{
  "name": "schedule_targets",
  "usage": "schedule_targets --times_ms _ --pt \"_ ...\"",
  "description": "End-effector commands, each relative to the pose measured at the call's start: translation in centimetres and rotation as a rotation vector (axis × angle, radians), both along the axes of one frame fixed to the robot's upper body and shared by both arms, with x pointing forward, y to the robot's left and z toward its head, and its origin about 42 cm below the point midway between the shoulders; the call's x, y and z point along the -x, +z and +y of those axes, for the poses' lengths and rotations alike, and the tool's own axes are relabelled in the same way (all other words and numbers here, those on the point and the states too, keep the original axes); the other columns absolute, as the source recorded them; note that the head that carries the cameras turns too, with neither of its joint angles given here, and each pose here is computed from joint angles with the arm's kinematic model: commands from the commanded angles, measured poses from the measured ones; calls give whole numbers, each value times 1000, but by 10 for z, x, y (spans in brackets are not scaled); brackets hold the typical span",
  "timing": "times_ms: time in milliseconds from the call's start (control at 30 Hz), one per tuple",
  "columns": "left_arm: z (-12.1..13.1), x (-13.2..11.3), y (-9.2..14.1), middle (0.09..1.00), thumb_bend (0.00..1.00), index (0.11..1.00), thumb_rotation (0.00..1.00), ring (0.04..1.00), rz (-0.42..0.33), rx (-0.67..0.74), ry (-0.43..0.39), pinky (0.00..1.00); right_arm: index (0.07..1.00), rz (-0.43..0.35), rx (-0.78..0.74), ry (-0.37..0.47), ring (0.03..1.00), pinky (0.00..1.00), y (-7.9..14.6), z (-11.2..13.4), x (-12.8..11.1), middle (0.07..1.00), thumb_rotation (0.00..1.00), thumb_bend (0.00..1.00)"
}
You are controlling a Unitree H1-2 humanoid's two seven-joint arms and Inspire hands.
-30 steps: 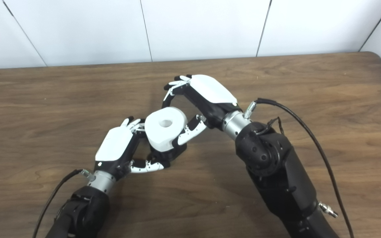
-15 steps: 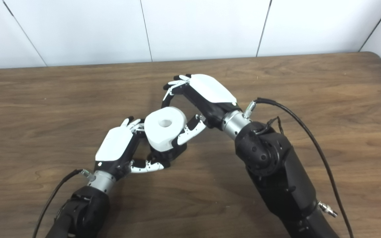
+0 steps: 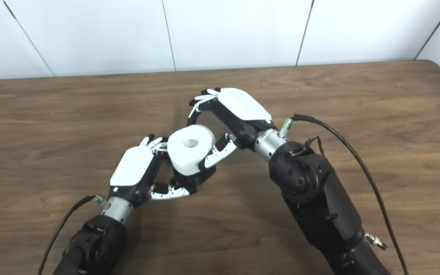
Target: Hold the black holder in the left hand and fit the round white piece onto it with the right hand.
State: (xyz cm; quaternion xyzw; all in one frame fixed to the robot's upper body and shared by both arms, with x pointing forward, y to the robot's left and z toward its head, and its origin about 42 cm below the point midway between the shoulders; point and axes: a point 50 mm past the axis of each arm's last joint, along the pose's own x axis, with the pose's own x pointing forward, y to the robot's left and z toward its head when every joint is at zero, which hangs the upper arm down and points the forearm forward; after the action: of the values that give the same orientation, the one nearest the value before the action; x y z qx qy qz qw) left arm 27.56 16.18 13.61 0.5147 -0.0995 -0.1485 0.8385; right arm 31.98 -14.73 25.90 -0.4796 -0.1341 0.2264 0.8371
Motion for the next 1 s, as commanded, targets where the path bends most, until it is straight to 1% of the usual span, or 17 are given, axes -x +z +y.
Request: schedule_targets --times_ms 0,967 --pt "-3 3 -1 816 523 486 54 911 9 -35 -31 1000 481 -83 -13 17 942 1000 14 2 -1 842 142 527" --pt "-7 4 -3 819 523 486 54 912 20 -31 -31 1000 481 -70 -14 22 942 1000 13 4 2 841 140 526"
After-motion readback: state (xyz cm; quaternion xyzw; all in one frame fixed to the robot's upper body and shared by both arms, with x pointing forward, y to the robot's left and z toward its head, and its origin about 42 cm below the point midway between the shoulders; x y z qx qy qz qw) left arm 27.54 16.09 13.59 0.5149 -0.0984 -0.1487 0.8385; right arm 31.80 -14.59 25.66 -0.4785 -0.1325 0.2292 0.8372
